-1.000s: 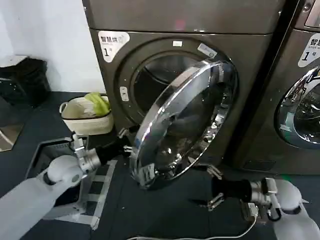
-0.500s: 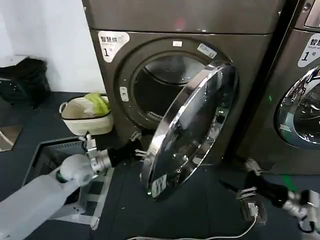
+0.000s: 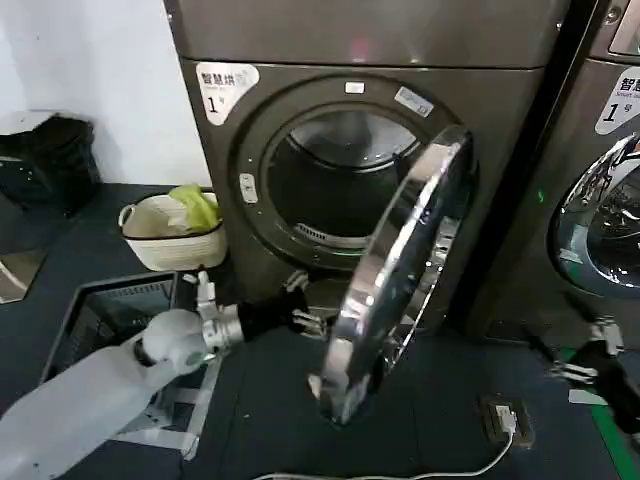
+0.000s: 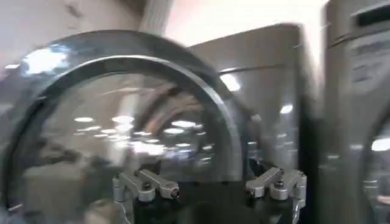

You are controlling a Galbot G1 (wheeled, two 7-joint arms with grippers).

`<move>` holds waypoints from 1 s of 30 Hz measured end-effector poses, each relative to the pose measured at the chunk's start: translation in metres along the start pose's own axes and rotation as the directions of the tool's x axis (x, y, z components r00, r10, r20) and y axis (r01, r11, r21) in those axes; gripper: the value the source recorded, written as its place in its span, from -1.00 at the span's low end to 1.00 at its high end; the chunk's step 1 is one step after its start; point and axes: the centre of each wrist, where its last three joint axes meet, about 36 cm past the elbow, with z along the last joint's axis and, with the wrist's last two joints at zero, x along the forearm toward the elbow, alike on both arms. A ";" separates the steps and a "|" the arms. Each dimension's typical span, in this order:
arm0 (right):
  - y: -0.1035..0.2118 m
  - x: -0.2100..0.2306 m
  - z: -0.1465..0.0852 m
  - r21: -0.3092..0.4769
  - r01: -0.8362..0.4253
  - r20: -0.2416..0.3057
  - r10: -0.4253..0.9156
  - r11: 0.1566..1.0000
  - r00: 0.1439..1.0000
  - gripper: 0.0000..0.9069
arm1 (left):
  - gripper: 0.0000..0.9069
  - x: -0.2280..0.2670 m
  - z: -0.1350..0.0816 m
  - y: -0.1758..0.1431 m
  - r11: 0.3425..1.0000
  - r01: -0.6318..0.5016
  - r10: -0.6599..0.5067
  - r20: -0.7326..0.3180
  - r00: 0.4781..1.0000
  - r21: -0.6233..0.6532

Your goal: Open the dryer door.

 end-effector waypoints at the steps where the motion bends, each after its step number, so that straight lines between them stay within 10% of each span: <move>1: -0.002 0.005 -0.007 0.016 -0.055 -0.002 0.055 0.998 0.999 1.00 | 1.00 -0.002 0.001 0.000 1.000 -0.007 0.007 -0.001 1.000 0.000; 13: -0.028 0.044 -0.083 0.191 -0.527 -0.069 0.547 0.828 0.834 1.00 | 1.00 -0.038 0.007 -0.007 0.996 -0.094 0.094 0.003 0.996 0.003; 30: -0.068 0.098 -0.156 0.357 -0.818 0.068 0.861 0.451 0.505 1.00 | 1.00 -0.096 0.001 -0.017 0.977 -0.211 0.212 0.028 0.977 -0.018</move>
